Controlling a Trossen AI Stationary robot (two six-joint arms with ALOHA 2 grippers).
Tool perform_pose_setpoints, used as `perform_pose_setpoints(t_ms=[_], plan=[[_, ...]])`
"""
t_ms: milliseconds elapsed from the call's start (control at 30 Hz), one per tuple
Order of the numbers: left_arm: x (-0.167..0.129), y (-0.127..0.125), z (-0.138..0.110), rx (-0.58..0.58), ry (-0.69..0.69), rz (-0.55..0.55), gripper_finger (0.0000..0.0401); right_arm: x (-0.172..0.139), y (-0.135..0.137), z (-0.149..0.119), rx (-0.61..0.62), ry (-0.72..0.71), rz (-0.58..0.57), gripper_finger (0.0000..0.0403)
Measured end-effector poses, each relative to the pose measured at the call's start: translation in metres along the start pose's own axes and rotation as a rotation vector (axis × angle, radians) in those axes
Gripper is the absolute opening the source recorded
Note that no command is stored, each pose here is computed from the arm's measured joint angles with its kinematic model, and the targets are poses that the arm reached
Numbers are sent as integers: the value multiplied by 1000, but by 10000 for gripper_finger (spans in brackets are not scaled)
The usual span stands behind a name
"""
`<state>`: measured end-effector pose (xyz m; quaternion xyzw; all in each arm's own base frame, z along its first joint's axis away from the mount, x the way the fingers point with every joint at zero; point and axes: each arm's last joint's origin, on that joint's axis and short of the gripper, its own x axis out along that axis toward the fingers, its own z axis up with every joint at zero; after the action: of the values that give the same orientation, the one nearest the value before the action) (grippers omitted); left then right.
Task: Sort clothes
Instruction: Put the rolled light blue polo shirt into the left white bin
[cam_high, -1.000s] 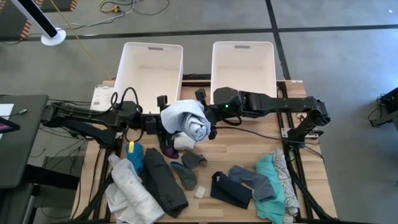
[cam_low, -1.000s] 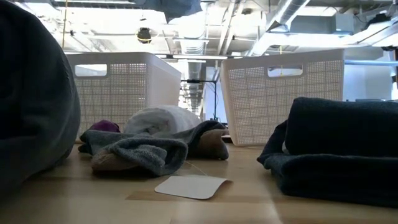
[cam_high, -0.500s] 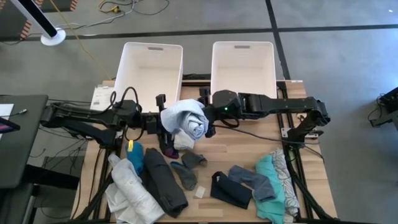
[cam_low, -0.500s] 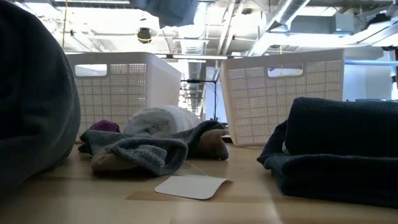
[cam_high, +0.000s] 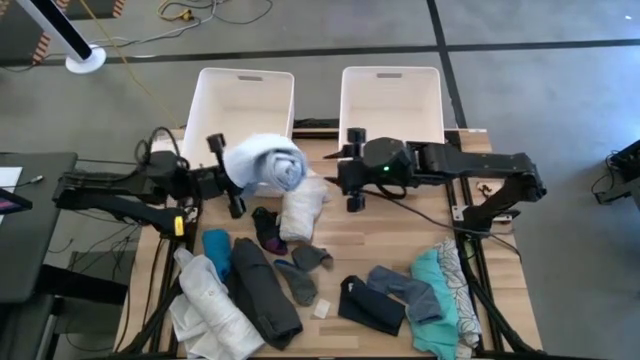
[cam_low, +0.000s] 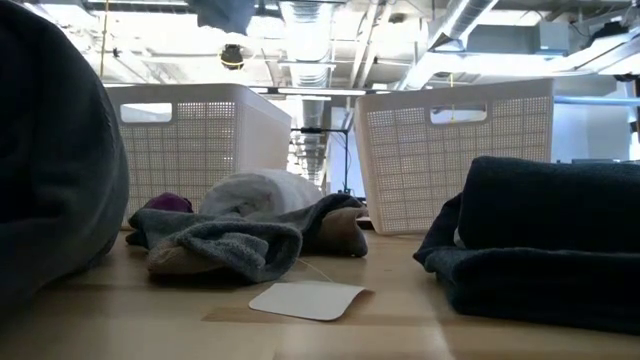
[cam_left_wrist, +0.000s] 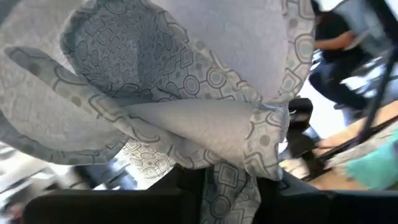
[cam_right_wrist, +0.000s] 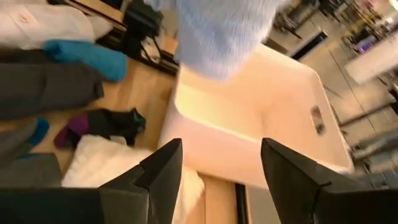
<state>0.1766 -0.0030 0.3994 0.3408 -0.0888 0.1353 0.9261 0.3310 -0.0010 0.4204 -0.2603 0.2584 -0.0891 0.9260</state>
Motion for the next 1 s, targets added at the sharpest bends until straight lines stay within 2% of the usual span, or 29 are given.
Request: perform_pose_setpoints(t_ms=[133,333,633,1000], plan=[[-10,7,-4,65,143,99,56,-18,-5,-7,24,67,-26,232],[-13,11,-23,188,421,199,56,-42,-9,-19,89,163,-18,232],[-19,27,-65,172,745,263,56,-67,-11,-34,172,271,9,232],[-26,35,-114,56,1024,139,56,-79,-4,-38,188,317,43,232]])
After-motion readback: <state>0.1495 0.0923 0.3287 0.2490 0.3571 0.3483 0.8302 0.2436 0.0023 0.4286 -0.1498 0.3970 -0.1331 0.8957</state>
